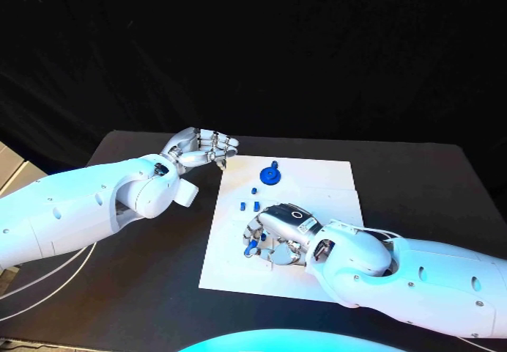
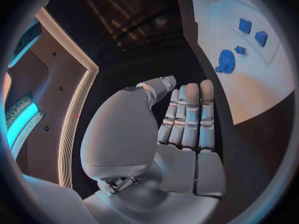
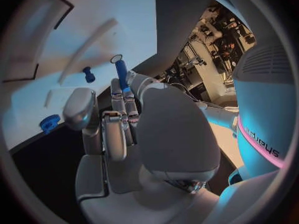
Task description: Assemble the parts on the task board
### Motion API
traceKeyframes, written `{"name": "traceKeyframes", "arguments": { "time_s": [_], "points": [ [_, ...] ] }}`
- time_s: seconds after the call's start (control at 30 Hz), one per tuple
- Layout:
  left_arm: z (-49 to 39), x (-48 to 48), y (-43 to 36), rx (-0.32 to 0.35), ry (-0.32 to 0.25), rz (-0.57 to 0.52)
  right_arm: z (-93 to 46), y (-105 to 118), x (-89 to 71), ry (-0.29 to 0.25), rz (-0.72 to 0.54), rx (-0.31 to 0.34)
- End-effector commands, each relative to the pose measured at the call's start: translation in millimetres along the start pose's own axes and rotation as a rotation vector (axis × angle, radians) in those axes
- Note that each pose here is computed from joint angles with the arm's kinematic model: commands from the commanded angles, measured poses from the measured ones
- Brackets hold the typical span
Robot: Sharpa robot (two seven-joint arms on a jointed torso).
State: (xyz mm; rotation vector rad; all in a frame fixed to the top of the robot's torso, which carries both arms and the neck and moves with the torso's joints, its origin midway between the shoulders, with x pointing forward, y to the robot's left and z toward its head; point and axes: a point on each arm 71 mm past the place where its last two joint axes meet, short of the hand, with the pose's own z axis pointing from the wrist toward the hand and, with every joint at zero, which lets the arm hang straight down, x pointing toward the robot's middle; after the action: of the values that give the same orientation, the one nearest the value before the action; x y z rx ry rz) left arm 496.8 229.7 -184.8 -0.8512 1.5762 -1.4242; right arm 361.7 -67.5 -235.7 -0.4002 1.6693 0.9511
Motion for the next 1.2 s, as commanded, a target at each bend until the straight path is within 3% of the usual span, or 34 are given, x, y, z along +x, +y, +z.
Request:
{"name": "traceKeyframes", "arguments": {
  "time_s": [0.03,0.7,1.2],
  "points": [
    [0.5,2.5,-0.8,0.007,0.017,-0.013,0.8,-0.3,4.4,0.035,-0.042,0.005],
    [-0.3,1.5,-0.7,0.006,0.015,-0.012,4.6,-2.8,12.8,0.056,-0.076,0.021],
    [-0.3,1.3,-0.6,0.005,0.014,-0.011,8.4,2.8,17.8,0.071,-0.055,-0.019]
  ]
}}
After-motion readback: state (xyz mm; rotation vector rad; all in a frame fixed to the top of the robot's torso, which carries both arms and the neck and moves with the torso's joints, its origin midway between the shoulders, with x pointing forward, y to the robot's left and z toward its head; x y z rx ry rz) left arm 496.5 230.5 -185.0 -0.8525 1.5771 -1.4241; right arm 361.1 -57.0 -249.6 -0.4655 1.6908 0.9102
